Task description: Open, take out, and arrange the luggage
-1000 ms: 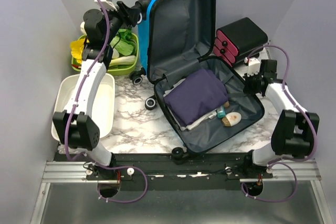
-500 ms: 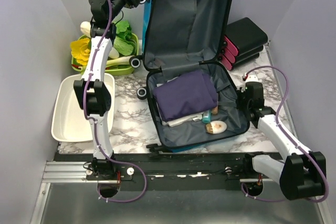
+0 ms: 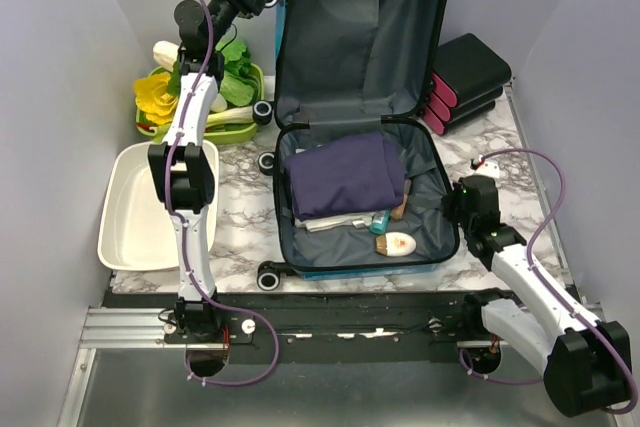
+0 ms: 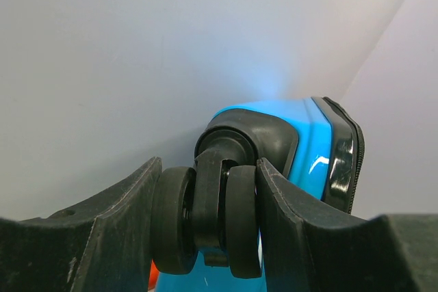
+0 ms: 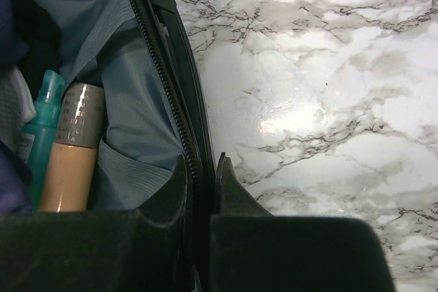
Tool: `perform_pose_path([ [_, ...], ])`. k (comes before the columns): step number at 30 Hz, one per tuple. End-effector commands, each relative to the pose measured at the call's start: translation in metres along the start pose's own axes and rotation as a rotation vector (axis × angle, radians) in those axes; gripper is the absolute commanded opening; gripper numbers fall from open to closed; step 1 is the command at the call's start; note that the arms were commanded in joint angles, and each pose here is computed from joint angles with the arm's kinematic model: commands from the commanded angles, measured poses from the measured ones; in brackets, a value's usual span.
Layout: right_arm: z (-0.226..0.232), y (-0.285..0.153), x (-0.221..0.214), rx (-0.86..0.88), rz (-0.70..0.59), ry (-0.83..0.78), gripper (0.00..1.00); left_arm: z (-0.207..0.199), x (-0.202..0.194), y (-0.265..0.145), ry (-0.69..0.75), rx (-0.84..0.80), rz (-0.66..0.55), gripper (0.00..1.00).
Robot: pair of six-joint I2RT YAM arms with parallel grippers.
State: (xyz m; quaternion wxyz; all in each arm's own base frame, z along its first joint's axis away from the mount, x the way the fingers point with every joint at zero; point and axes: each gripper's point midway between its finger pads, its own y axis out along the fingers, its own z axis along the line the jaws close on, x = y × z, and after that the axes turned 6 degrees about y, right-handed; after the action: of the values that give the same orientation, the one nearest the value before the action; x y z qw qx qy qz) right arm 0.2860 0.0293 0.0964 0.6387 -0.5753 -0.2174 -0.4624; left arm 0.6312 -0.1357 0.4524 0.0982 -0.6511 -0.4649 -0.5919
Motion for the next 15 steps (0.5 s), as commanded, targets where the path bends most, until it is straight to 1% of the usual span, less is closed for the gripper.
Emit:
perform_pose_path([
  [1,0.018,0.003,0.046,0.031,-0.178,0.31,0.01,0.03,-0.045,-0.006,-0.087,0.05,0.056,0.06],
  [2,0.018,0.003,0.047,0.035,-0.172,0.29,0.01,0.036,-0.038,-0.011,-0.086,0.054,0.03,0.09],
  [3,0.018,0.002,0.045,0.031,-0.161,0.272,0.01,0.043,-0.049,-0.017,-0.133,0.08,0.037,0.13],
  [4,0.019,-0.001,0.051,0.034,-0.177,0.273,0.01,0.041,-0.047,-0.019,-0.141,0.081,0.03,0.18],
  [5,0.018,-0.002,0.054,0.034,-0.187,0.27,0.01,0.039,-0.046,-0.02,-0.138,0.075,0.02,0.26],
  [6,0.015,-0.003,0.048,0.02,-0.167,0.261,0.01,0.057,-0.044,-0.032,-0.138,0.114,0.021,0.4],
  [7,0.016,-0.005,0.05,0.027,-0.173,0.265,0.01,0.056,-0.041,-0.033,-0.134,0.117,0.022,0.41],
  [8,0.017,-0.007,0.052,0.036,-0.179,0.268,0.01,0.056,-0.043,-0.035,-0.138,0.114,0.036,0.46],
  [9,0.019,-0.008,0.052,0.046,-0.177,0.266,0.01,0.055,-0.041,-0.036,-0.133,0.108,0.042,0.6],
  [10,0.02,-0.01,0.052,0.054,-0.172,0.269,0.01,0.049,-0.036,-0.036,-0.131,0.093,0.048,0.65],
  [11,0.024,-0.011,0.052,0.076,-0.164,0.269,0.01,0.046,-0.033,-0.037,-0.129,0.093,0.056,0.66],
  [12,0.025,-0.012,0.051,0.078,-0.157,0.269,0.01,0.046,-0.033,-0.039,-0.124,0.097,0.064,0.73],
  [13,0.025,-0.012,0.049,0.082,-0.15,0.28,0.01,0.038,-0.021,-0.038,-0.107,0.096,0.052,0.76],
  [14,0.027,-0.013,0.048,0.093,-0.143,0.277,0.01,0.04,-0.021,-0.041,-0.104,0.124,0.064,0.84],
  [15,0.028,-0.014,0.048,0.097,-0.14,0.276,0.01,0.042,-0.022,-0.044,-0.099,0.147,0.071,0.99],
])
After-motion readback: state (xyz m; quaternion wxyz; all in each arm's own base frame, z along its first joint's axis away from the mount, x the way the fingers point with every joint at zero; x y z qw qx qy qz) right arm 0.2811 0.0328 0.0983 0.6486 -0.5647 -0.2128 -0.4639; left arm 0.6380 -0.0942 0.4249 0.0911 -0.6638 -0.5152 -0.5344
